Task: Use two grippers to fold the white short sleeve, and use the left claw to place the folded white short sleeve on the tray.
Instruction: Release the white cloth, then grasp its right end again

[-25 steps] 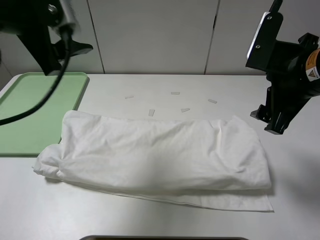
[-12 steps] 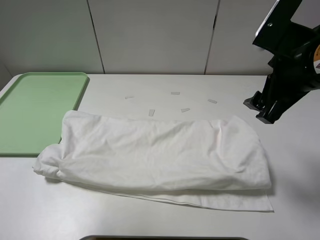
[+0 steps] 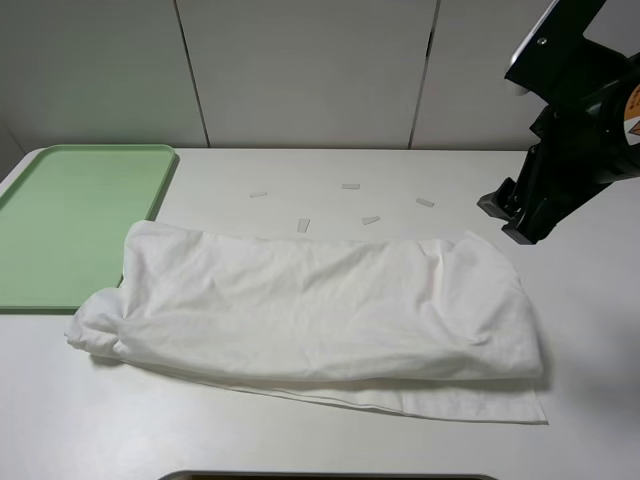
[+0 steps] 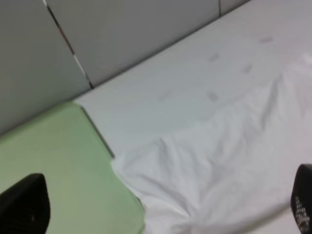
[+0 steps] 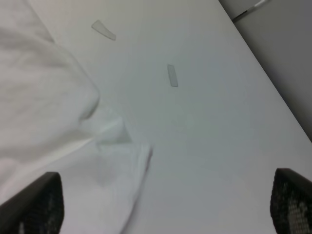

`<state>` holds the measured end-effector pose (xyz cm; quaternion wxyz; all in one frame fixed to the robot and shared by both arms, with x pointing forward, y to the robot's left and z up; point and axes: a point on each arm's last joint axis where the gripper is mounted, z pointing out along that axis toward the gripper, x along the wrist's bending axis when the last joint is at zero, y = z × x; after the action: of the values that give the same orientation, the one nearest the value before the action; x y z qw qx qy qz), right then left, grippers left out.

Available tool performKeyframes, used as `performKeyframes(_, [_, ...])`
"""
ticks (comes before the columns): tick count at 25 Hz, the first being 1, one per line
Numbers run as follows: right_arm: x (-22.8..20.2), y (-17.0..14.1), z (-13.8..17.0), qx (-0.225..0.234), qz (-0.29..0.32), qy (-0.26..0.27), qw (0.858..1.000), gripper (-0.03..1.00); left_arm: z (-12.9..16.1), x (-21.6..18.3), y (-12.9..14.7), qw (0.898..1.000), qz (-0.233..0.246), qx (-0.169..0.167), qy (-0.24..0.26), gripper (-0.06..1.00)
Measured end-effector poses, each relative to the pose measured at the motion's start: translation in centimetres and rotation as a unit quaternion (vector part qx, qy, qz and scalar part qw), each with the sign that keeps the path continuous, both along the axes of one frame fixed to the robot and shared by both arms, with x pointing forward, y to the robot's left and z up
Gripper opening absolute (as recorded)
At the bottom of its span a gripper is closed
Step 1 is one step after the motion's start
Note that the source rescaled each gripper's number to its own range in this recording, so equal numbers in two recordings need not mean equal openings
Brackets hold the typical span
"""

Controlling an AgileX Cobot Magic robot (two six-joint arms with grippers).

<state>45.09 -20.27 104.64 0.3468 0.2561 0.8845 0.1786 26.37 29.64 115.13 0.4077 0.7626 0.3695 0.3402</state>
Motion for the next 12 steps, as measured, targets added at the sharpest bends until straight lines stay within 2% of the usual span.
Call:
performKeyframes(5, [0.0,0.0,0.0,0.001,0.000,0.000,1.000,0.93,-1.4,-0.9,0.6,0.998,0.031,-0.043,0.036,1.00])
performKeyframes(12, [0.0,0.0,0.0,0.005,-0.002,0.003,1.000,0.93,-4.4,-1.8,1.1,0.996,0.041,-0.050,0.055,1.00])
